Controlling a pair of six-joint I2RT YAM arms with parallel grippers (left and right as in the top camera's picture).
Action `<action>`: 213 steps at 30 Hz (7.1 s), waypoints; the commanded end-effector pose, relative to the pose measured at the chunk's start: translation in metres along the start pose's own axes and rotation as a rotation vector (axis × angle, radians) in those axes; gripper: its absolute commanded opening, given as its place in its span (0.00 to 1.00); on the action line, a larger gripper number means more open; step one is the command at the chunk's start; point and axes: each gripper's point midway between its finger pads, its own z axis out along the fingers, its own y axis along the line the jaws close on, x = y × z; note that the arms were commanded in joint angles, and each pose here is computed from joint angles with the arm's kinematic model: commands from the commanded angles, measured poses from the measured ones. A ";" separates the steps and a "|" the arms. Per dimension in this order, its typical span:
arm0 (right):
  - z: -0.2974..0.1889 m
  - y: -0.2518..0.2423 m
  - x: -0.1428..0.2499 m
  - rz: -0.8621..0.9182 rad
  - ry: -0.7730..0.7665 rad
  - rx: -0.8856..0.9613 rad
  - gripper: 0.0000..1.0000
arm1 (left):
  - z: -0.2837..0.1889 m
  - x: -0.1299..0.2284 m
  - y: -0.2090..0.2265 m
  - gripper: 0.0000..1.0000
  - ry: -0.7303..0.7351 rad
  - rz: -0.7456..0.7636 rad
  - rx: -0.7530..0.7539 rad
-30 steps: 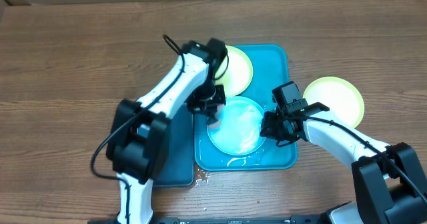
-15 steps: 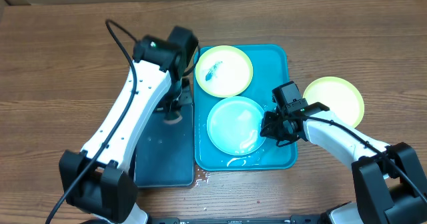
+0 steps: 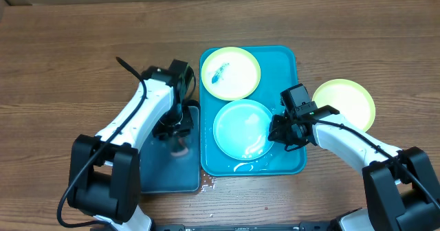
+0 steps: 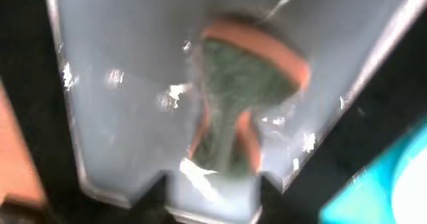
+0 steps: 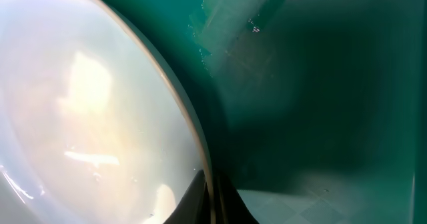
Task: Clean dirty plates on tray and stack at the side
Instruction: 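Lift the light-blue plate with the right gripper and tilt it over the basin, then carry the light-blue plate right and stack it on the yellow plate, then move the right gripper to the tray and grip the yellow plate rim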
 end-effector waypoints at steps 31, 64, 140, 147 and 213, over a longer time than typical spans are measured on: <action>-0.150 0.226 0.015 -0.718 -0.754 0.194 0.04 | -0.302 -0.006 0.116 1.00 -0.780 -0.292 0.396; -0.191 0.250 0.056 -0.910 -1.015 0.351 0.04 | -0.288 0.001 0.122 1.00 -0.703 -0.376 0.381; -0.197 -0.052 -0.136 0.457 -0.318 -0.158 0.04 | -0.288 0.000 0.122 1.00 -0.699 -0.376 0.379; -0.166 -0.193 -0.095 0.779 -0.160 0.085 0.04 | -0.288 0.000 0.122 1.00 -0.699 -0.376 0.379; -0.127 0.051 -0.132 -0.166 -0.279 0.052 0.04 | -0.288 0.000 0.122 1.00 -0.699 -0.376 0.379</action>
